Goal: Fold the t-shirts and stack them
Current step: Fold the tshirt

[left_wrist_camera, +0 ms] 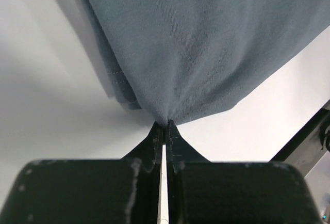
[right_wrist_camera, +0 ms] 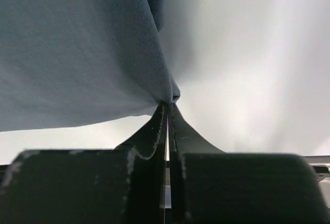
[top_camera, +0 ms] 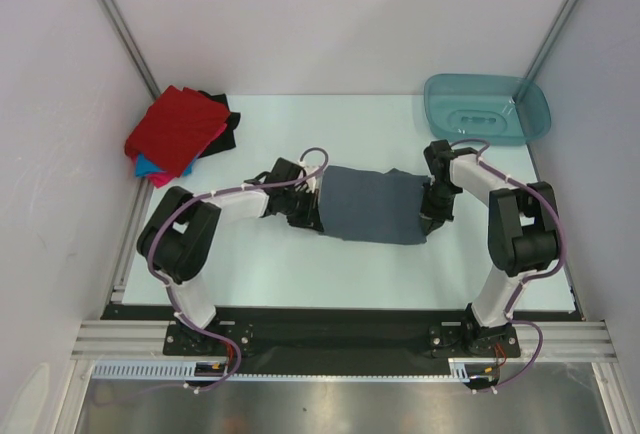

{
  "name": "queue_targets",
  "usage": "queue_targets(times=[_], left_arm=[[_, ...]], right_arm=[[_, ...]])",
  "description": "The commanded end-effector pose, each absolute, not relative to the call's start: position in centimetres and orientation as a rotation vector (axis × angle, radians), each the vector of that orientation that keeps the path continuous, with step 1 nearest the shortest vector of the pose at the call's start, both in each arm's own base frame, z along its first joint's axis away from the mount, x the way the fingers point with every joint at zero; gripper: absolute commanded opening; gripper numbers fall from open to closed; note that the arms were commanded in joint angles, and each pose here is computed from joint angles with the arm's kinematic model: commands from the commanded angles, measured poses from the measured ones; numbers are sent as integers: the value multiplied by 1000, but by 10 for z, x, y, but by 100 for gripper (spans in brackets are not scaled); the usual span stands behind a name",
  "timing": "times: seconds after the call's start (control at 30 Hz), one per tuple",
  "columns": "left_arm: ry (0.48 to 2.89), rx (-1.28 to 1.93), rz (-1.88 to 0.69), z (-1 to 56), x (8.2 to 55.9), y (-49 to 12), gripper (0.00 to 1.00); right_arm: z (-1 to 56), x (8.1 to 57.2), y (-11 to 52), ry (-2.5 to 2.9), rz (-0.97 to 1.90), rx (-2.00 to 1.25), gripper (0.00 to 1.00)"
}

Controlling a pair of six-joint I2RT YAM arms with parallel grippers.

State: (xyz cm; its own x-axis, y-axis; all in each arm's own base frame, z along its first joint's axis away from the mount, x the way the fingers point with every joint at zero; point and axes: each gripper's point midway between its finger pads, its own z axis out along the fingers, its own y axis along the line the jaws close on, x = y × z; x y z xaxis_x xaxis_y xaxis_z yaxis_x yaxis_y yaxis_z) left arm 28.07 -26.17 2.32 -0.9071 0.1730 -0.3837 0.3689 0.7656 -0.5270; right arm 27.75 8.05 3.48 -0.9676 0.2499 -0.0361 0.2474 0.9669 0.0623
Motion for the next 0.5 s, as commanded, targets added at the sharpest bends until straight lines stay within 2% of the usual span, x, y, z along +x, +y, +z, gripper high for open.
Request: queue_targets(times=[0.0, 0.47], left_arm=[[2633, 517, -811, 28, 290, -257, 0], [2634, 582, -783, 27, 297, -254, 0]], right_arm=[[36, 286, 74, 3050, 46, 384, 0], [35, 278, 46, 3032, -130, 428, 0]])
